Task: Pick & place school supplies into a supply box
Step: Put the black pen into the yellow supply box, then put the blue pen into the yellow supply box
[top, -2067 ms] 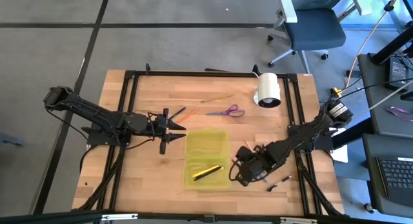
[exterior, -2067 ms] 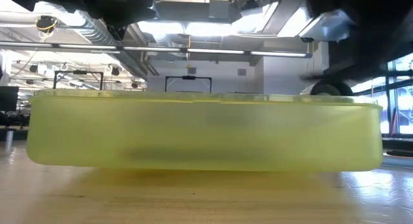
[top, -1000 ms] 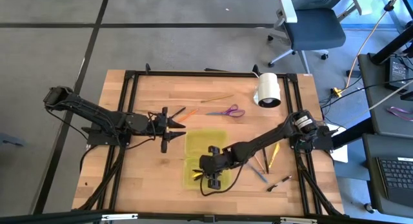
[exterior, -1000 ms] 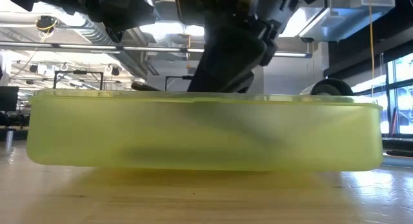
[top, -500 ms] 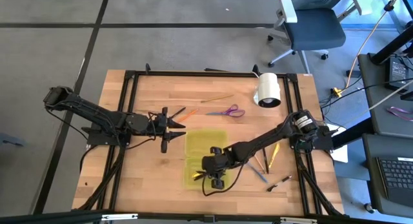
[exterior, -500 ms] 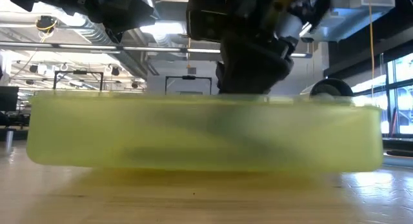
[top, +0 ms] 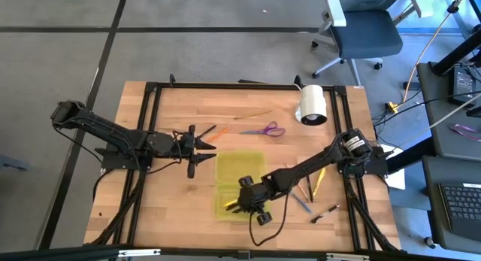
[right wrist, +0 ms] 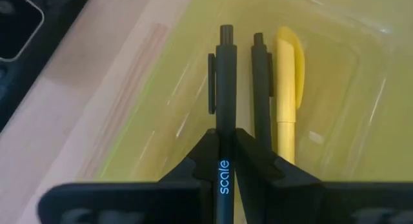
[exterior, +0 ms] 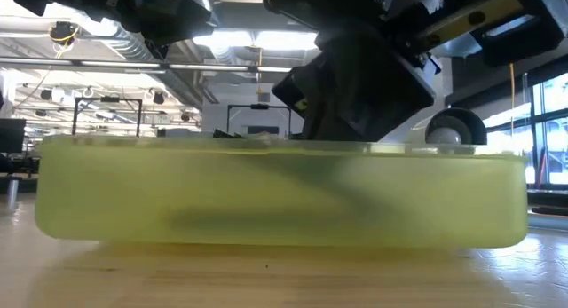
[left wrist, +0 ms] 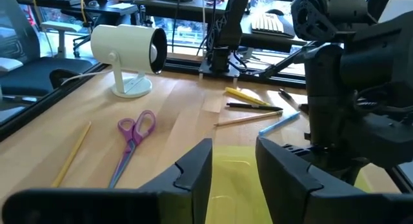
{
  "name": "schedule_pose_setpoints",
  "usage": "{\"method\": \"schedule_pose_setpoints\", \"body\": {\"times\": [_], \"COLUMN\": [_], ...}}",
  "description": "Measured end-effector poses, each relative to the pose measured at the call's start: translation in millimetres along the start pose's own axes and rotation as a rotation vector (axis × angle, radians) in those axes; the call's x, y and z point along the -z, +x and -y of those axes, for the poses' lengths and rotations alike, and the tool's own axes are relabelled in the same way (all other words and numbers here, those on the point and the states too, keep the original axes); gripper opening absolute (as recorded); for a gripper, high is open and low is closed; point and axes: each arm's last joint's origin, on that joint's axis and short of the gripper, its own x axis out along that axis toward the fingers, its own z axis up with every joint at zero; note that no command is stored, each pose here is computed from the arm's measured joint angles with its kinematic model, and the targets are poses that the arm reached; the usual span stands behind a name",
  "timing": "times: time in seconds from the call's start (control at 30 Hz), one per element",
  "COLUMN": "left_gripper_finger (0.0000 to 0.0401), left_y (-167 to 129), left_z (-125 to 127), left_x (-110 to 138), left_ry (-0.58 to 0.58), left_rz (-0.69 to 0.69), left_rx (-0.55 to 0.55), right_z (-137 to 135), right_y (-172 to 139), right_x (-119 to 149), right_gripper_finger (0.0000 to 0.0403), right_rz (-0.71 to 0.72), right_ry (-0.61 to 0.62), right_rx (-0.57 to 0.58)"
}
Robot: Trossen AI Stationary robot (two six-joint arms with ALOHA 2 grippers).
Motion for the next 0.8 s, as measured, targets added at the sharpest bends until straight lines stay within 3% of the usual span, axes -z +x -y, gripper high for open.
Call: {"method": "schedule_pose_setpoints", "body": {"times": [0.13,0.4,0.53,0.6,0.8], "left_gripper_finger": [0.0114,0.0113,0.0112,0.0113,0.0115], "left_y": [0,0,0,0,0], "left_z": [0,0,0,0,0], "left_x": [0,0,0,0,1], "left_ry": [0.000,0.002,0.002,0.002,0.007], "left_rz": [0.000,0.000,0.000,0.000,-0.013], "left_rx": [0.000,-0.001,-0.001,-0.001,-0.005], "right_z": [0,-4,-6,-5,-9], "right_y": [0,0,0,-3,-43], "right_x": [-2,-2,-2,-4,-12], "right_gripper_finger": [0.0044,0.0086,0.0101,0.0103,0.0105], "right_rz": [0.022,0.022,0.022,0.005,-0.119], "right_ry": [0.038,-0.165,-0.167,-0.086,0.362], "right_rx": [0.002,-0.002,-0.004,-0.005,-0.013]}}
